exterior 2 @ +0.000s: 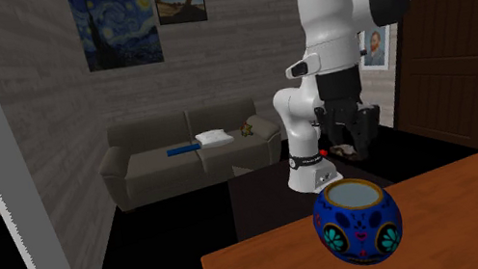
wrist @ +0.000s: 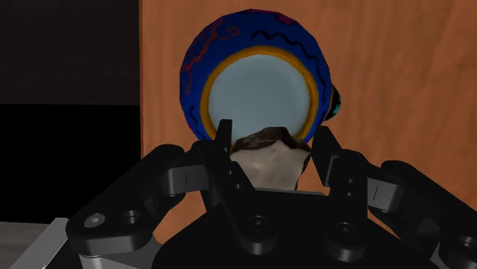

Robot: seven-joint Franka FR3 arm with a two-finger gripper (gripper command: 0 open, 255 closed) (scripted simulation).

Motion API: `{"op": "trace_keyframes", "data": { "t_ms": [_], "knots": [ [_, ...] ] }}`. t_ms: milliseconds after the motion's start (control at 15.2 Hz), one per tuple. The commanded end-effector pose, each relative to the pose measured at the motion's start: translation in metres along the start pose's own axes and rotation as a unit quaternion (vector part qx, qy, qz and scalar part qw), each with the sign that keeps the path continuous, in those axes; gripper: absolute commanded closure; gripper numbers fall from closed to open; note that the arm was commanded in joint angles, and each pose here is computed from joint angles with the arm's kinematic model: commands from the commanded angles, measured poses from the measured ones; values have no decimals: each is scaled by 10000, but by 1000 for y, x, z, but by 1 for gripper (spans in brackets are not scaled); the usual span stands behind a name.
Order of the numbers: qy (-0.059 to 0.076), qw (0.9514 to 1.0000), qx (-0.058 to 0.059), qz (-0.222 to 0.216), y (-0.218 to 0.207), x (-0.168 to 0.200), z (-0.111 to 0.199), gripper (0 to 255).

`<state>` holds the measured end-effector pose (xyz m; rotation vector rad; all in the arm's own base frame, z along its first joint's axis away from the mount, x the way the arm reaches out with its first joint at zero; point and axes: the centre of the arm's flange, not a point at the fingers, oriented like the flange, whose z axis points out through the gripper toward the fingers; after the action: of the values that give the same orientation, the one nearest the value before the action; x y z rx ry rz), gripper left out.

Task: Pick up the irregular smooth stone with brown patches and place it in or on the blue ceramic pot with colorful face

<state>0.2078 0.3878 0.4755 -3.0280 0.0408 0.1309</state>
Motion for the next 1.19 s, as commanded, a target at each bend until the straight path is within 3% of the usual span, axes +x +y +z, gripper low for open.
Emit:
{"op": "trace_keyframes", "data": {
  "t_ms": [0, 1122],
  "knots": [
    [-2, 10000, 1, 5, -11, -25, 4, 255],
    [-2, 10000, 1, 5, -7, -26, 79, 255]
  ]
}}
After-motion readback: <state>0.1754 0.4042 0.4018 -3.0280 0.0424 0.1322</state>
